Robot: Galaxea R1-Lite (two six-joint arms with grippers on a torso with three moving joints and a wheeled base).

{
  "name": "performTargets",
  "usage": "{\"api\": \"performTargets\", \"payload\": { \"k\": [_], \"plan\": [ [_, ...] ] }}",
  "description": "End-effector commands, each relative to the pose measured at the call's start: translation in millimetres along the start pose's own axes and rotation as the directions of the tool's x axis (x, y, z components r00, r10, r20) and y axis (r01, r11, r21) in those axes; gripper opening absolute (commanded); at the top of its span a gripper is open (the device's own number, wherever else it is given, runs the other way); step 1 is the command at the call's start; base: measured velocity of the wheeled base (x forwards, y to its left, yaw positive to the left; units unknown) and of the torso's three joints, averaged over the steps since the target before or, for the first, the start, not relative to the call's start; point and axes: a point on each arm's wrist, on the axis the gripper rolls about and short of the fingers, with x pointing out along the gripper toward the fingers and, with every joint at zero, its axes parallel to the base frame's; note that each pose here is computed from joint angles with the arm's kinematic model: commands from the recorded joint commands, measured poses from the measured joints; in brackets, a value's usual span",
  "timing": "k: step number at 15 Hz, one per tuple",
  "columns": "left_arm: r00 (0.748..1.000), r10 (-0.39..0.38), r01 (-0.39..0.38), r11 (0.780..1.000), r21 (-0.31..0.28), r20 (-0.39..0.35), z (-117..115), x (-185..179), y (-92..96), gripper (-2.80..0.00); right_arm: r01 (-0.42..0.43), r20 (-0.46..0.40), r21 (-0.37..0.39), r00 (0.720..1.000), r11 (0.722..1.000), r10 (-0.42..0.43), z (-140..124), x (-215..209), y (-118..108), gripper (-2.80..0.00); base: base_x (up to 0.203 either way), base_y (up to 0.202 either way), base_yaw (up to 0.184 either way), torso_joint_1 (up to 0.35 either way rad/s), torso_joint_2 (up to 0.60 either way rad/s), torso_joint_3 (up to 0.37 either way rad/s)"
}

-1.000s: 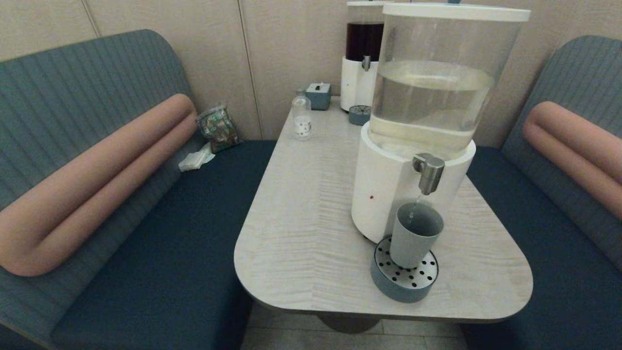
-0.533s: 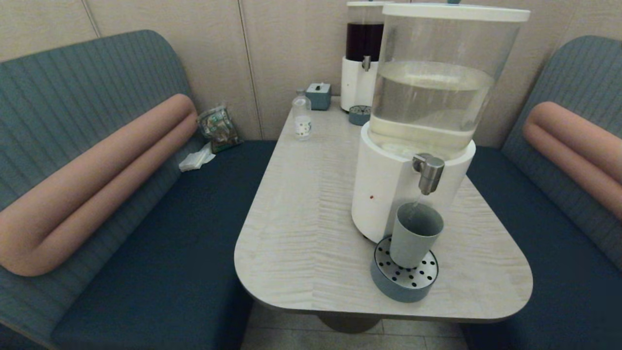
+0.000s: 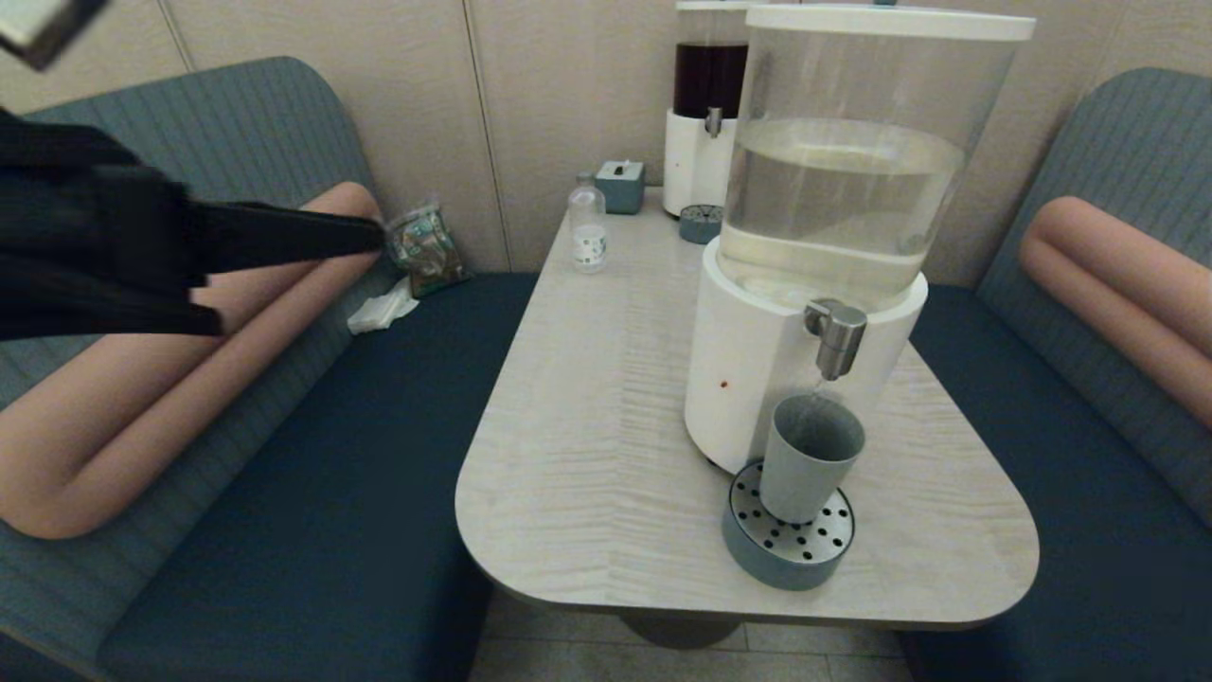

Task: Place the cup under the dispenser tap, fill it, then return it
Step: Turn off the faucet

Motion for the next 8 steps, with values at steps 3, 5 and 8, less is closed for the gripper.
{"api": "performTargets", "payload": {
  "k": [3, 5, 8],
  "plan": [
    [0.967, -0.174, 0.183, 0.983, 0.03, -0.187, -35, 103, 31.2, -2.8, 0.0, 0.001, -0.001, 1.0, 1.0, 0.0, 0, 0, 0, -2.8, 0.0, 0.0, 0.0, 0.0, 0.0, 0.0],
    [0.971, -0.134, 0.159, 0.981, 0.114, -0.196, -33, 131, 16.6, -2.8, -0.001, 0.001, 0.0, 1.0, 1.0, 0.001, 0, 0, 0, -2.8, 0.0, 0.0, 0.0, 0.0, 0.0, 0.0],
    [0.972, -0.196, 0.218, 0.958, 0.186, -0.13, -21, 167, -6.7, -2.8, 0.0, 0.001, 0.0, 1.0, 1.0, 0.0, 0, 0, 0, -2.8, 0.0, 0.0, 0.0, 0.0, 0.0, 0.0]
  ]
}}
